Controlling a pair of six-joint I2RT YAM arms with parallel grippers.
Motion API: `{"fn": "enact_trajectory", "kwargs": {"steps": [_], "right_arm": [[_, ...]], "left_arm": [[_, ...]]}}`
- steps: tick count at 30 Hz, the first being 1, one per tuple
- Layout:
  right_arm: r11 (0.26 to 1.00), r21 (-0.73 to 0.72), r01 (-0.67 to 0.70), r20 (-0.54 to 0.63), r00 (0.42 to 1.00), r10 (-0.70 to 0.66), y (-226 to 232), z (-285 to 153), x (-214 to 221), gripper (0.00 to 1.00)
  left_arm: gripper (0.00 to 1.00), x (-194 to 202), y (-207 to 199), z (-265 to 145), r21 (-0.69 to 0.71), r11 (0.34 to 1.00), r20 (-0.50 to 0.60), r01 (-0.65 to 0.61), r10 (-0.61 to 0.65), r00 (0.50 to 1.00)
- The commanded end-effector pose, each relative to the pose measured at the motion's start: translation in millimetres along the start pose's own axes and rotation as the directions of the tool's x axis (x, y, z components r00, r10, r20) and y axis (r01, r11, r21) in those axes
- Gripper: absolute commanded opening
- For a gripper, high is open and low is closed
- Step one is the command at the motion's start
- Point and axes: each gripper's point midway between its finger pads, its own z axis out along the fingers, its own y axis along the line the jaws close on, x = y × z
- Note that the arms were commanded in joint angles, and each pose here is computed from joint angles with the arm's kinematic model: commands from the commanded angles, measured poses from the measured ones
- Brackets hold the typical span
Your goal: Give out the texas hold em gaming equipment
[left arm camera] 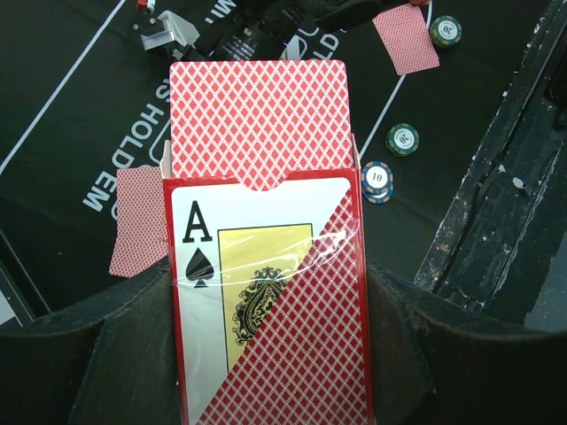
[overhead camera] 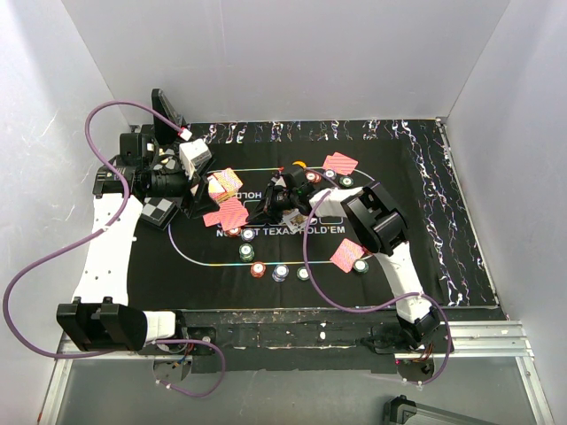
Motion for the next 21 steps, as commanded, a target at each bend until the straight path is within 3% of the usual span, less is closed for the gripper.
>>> {"fn": "enact_trajectory", "kwargs": {"steps": [1, 5, 13, 21], "right_arm": [[0.996, -0.088, 0.019, -0.013, 1.0, -0.02, 21.8, -4.3, 4.1, 0.08], [0.987, -0.157, 0.046, 0.003, 0.999, -0.046, 39.3, -17.1, 4.7, 0.01], [0.917, -0.374, 0.143, -0.043, 0.984, -0.171, 92.3, -66.7, 27.4, 0.01], [0.896, -0.386, 0.221, -0.231, 0.917, -0.326, 85.6, -105.7, 86.3, 0.01]], "left_arm": [[0.0, -9.2, -7.3, -6.4, -0.002, 0.998, 0.045, -0.056, 0.056, 0.997], [0.0, -5.8, -6.3, -6.1, -0.008, 0.998, 0.034, -0.059, 0.059, 0.998], [0.0, -10.7, -4.4, -7.4, -0.015, 0.998, 0.041, -0.061, 0.062, 0.997], [0.0, -11.6, -4.4, -6.8, -0.012, 0.999, 0.045, -0.052, 0.052, 0.998]]}}
